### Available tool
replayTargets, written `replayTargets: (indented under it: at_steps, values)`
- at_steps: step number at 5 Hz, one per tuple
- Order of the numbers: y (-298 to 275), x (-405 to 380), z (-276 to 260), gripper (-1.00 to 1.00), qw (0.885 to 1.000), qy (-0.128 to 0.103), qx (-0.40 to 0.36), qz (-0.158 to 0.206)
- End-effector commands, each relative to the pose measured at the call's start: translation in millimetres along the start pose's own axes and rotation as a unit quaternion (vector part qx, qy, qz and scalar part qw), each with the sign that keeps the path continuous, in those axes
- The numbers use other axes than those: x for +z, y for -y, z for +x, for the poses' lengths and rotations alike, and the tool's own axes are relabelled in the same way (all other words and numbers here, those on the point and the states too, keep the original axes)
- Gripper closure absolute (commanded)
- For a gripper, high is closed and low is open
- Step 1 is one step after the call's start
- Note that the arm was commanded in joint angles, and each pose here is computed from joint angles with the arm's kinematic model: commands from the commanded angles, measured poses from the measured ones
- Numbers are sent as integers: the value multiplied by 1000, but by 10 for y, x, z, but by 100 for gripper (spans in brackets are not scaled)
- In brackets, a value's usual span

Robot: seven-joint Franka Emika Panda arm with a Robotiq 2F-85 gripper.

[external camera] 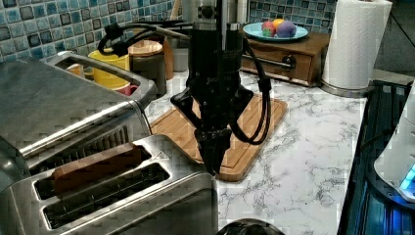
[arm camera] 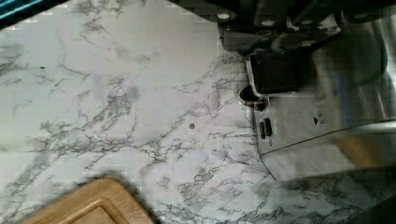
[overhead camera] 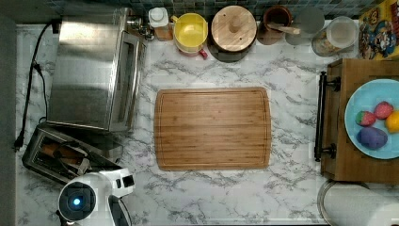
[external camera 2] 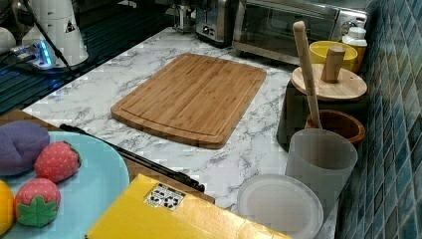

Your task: Turn on the toaster.

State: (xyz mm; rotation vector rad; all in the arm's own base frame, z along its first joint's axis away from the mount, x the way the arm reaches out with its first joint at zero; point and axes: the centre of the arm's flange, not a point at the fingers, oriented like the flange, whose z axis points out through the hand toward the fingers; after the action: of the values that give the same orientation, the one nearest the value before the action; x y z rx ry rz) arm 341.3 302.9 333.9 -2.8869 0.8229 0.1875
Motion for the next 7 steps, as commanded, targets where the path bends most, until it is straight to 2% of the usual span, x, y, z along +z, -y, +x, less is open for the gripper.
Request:
replayTargets:
  at_steps: [1,2,4,7]
  values:
    - [-22,305,-40,100,999,-1,33,10]
    - [-233,668,93,100,999,-10,40,1]
    - [-659,1546,81,100,996,12,57,-64]
    - [-659,1546,81,100,996,12,57,-64]
